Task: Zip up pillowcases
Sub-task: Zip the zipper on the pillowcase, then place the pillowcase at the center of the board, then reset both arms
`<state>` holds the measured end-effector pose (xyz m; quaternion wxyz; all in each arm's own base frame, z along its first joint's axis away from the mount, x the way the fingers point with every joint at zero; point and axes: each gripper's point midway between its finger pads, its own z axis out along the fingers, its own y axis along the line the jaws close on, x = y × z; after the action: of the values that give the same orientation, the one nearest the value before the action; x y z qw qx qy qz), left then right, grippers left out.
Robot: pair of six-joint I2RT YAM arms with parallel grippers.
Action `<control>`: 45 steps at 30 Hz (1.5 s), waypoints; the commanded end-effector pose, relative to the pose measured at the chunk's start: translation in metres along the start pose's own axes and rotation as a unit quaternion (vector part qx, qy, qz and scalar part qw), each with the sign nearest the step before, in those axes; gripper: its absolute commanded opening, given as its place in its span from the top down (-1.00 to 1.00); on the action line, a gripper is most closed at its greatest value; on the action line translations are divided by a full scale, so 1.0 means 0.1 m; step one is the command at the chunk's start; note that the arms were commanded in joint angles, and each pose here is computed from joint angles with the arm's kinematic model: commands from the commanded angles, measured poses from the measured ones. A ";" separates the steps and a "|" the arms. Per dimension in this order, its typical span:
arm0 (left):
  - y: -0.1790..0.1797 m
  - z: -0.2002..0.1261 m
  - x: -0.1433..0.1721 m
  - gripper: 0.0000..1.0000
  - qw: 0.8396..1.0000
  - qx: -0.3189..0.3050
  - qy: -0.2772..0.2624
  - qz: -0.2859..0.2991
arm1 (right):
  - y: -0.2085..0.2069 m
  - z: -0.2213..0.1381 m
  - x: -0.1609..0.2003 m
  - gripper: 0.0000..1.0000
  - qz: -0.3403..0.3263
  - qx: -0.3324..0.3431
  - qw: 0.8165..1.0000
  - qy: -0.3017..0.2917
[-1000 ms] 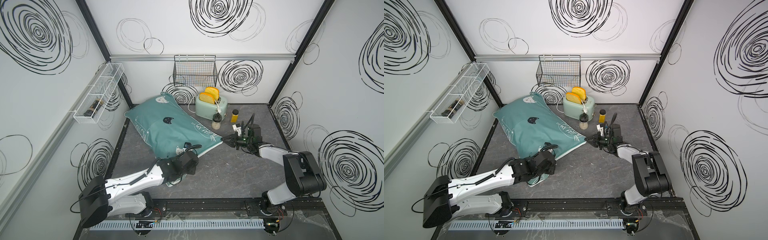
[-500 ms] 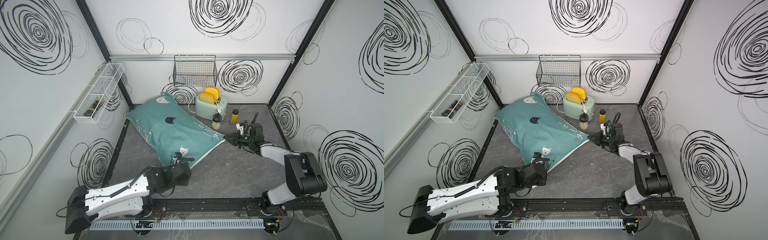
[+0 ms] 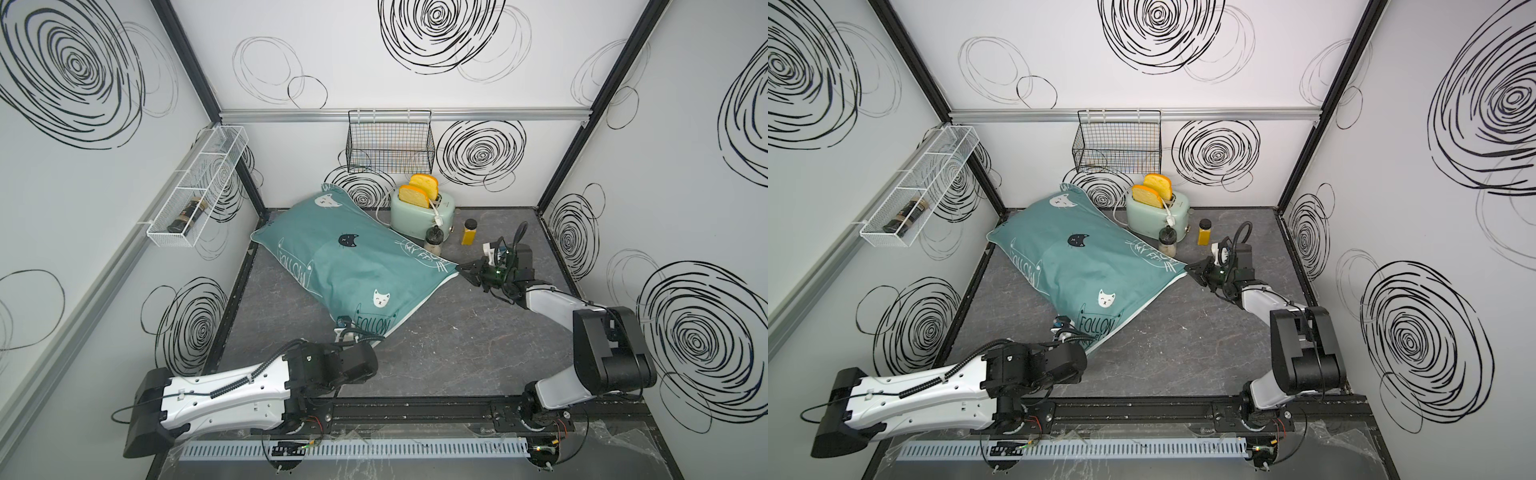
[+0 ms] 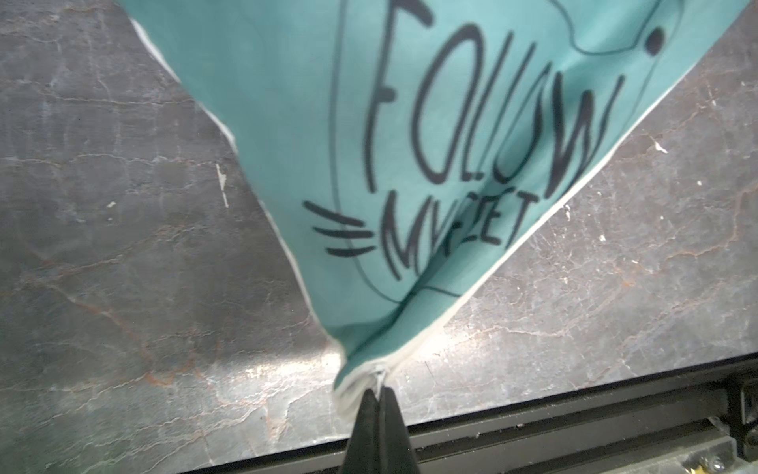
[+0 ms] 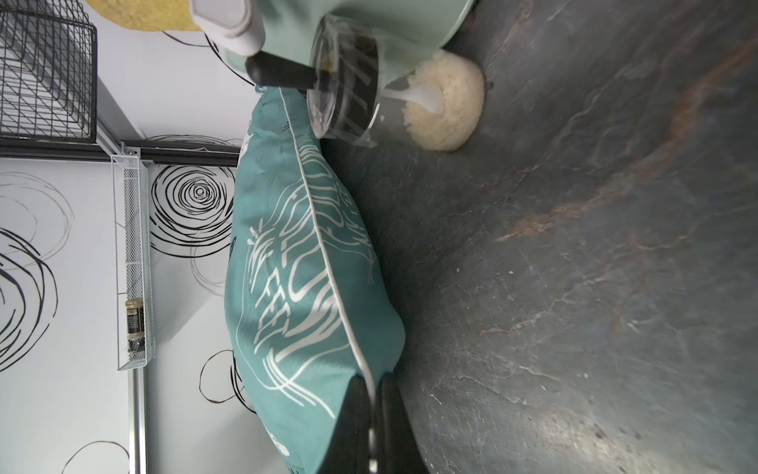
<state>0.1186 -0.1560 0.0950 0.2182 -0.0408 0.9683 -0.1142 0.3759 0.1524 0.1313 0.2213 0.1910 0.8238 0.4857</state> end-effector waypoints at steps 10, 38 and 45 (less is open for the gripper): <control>0.08 -0.15 -0.35 1.00 0.998 -0.022 -0.063 0.007 | 0.07 -0.16 -0.24 1.00 -0.023 0.013 0.999 -0.048; 1.89 -0.51 -2.64 -0.93 0.849 -0.147 -0.483 -0.155 | -0.77 -1.51 -1.23 -0.95 -0.271 0.354 0.809 -0.383; 1.81 -0.15 -2.66 -0.93 0.837 -0.205 -0.501 -0.081 | -0.92 -1.15 -1.21 -0.95 -0.350 0.312 0.814 -0.344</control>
<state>0.3302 0.0734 0.1289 0.5546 -0.2591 0.7861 0.0853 0.3840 -0.0390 0.0896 0.5079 0.1499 0.8483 -0.0034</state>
